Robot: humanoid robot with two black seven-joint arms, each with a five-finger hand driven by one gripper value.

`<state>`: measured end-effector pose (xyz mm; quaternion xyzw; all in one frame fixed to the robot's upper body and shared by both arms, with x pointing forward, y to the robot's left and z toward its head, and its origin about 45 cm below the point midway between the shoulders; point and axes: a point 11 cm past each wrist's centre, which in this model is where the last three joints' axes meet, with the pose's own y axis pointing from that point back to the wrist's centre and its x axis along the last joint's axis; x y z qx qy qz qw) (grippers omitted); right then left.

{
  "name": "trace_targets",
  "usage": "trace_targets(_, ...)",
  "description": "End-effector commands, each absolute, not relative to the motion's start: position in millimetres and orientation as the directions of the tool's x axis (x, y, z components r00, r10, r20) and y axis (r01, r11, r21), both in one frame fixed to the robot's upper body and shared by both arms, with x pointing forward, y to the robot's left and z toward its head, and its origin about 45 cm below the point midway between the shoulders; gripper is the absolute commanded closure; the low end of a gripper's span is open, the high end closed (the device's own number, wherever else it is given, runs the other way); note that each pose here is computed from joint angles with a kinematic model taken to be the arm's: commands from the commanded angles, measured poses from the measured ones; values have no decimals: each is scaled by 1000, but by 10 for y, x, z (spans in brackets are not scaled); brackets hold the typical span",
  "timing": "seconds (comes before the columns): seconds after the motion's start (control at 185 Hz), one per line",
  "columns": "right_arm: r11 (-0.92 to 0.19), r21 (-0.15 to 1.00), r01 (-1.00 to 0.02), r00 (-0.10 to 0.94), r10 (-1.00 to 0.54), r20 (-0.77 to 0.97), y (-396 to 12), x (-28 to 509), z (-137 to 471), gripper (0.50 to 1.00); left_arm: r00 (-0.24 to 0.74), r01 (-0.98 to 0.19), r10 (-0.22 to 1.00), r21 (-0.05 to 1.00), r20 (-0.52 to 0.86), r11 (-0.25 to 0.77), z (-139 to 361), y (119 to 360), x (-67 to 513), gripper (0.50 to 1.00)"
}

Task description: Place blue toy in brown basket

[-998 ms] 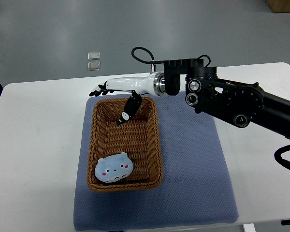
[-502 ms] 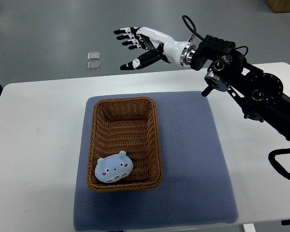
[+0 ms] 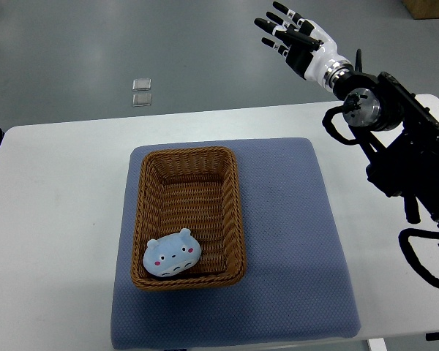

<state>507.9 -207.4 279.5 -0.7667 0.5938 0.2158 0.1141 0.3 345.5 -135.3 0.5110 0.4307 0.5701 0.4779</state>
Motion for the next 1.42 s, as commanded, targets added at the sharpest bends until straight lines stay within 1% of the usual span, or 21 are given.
trace_targets(0.0, -235, 136, -962, 140, -859, -493, -2217, 5068, 2572, 599, -21, -105, 985, 979, 171, -172, -1353, 3455, 2, 500)
trace_targets(0.059, -223, 150, -963, 114, -845, -523, -2265, 5064, 2509, 599, -21, -104, 985, 980, 171, -172, -1354, 3455, 0, 500)
trace_targets(0.14, -216, 171, -961, 70, -792, -607, -2316, 5034, 2388, 599, -21, -104, 985, 980, 171, -172, -1354, 3455, 0, 500)
trace_targets(0.248, -221, 173, -960, 54, -751, -658, -2334, 5017, 2322, 599, -21, -104, 985, 980, 169, -171, -1354, 3454, 0, 500)
trace_targets(0.362, -196, 168, -966, 41, -757, -652, -2379, 4984, 2244, 599, -21, -104, 985, 980, 171, -172, -1354, 3455, 0, 500)
trace_targets(0.496, -106, 112, -988, 8, -764, -645, -2476, 4962, 2214, 599, -21, -104, 985, 980, 171, -172, -1354, 3455, 0, 500)
trace_targets(0.561, -71, 120, -990, -23, -768, -640, -2513, 4954, 2186, 599, -21, -104, 985, 980, 171, -172, -1354, 3455, 0, 500)
trace_targets(0.637, -56, 137, -989, -44, -769, -638, -2552, 4923, 2116, 599, -21, -104, 985, 980, 169, -171, -1354, 3454, 0, 500)
trace_targets(0.879, -63, 145, -987, -41, -785, -618, -2544, 4869, 2020, 597, -21, -104, 985, 980, 171, -172, -1354, 3455, 0, 500)
trace_targets(1.095, -69, 117, -991, -3, -851, -525, -2510, 4817, 1955, 595, -21, -105, 985, 980, 169, -171, -1354, 3454, 2, 500)
trace_targets(1.414, -65, 123, -990, -10, -852, -523, -2519, 4794, 1913, 595, -21, -104, 985, 980, 171, -172, -1354, 3455, 0, 500)
